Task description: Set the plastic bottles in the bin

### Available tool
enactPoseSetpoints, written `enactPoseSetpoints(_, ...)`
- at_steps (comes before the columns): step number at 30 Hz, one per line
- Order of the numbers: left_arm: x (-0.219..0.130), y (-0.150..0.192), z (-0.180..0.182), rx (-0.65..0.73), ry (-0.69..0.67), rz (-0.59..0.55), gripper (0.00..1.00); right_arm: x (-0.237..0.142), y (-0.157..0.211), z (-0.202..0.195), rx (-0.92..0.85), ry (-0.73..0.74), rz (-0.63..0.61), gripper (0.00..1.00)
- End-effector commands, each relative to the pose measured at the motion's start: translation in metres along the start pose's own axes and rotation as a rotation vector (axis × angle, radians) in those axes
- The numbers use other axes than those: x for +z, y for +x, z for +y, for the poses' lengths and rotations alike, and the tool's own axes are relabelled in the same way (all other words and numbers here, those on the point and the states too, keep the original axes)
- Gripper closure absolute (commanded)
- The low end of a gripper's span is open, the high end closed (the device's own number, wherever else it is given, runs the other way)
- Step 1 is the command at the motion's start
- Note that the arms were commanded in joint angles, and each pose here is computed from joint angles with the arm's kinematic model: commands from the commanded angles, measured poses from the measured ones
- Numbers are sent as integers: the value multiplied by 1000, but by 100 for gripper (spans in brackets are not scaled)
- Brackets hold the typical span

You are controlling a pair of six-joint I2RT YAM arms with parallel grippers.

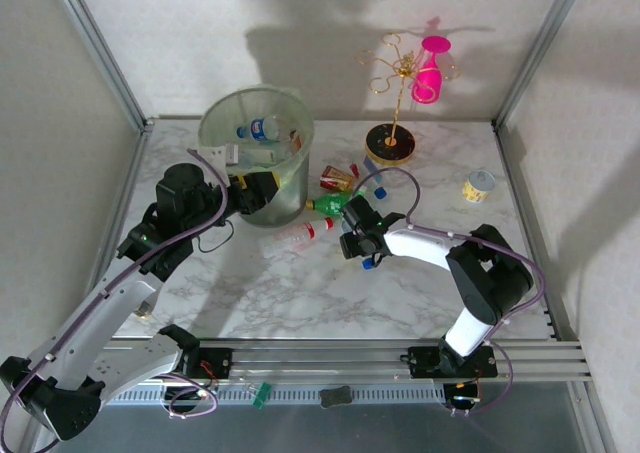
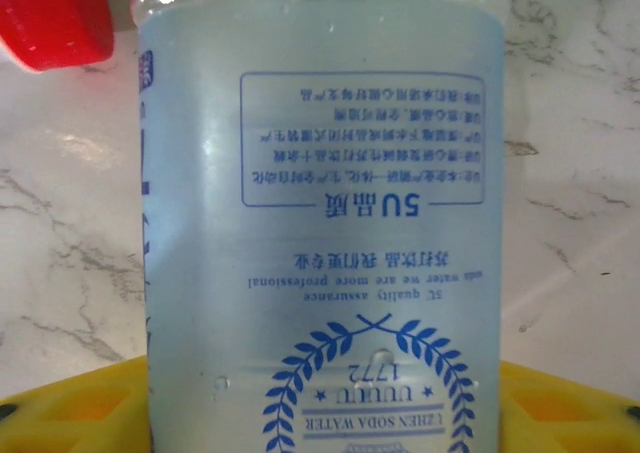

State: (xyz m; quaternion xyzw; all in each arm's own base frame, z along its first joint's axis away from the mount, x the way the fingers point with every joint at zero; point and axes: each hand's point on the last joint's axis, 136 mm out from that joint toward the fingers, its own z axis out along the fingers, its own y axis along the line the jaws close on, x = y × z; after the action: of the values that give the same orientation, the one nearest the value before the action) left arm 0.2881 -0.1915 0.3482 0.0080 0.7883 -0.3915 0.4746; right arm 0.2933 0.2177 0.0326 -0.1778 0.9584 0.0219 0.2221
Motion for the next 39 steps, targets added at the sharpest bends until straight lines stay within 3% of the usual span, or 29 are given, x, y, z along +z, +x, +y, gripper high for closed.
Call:
enactPoseSetpoints(1,-4,-10,-15,9,48,-21,40,-6,-1,1,-17,22,-11,39)
enactPoseSetpoints(10,-6,-10,-13,1,33,-25,40,-49,-7,4,11,-12,-113,44)
enactPoseSetpoints(15,-3,-8,-14,-4,53,-19,37,-94,-27,14,4,-60,-268,44)
enactPoseSetpoints(20,-2,-12,-13,16,42,-47,29,-160,-53,35,-18,-220,-491,45)
enactPoseSetpoints(25,12,-3,-24,15,63,26,24,-213,-67,49,-53,-351,-643,45)
enactPoseSetpoints(28,22,4,-34,38,80,68,20,-231,-71,52,-71,-384,-689,46)
enactPoseSetpoints(30,26,6,-42,47,98,78,3,-239,-72,54,-81,-404,-706,47)
enactPoseSetpoints(31,28,8,-48,50,113,83,0,-242,-72,55,-84,-414,-715,47)
enactPoseSetpoints(39,55,22,-81,18,202,136,2,-264,-78,61,-91,-473,-769,47)
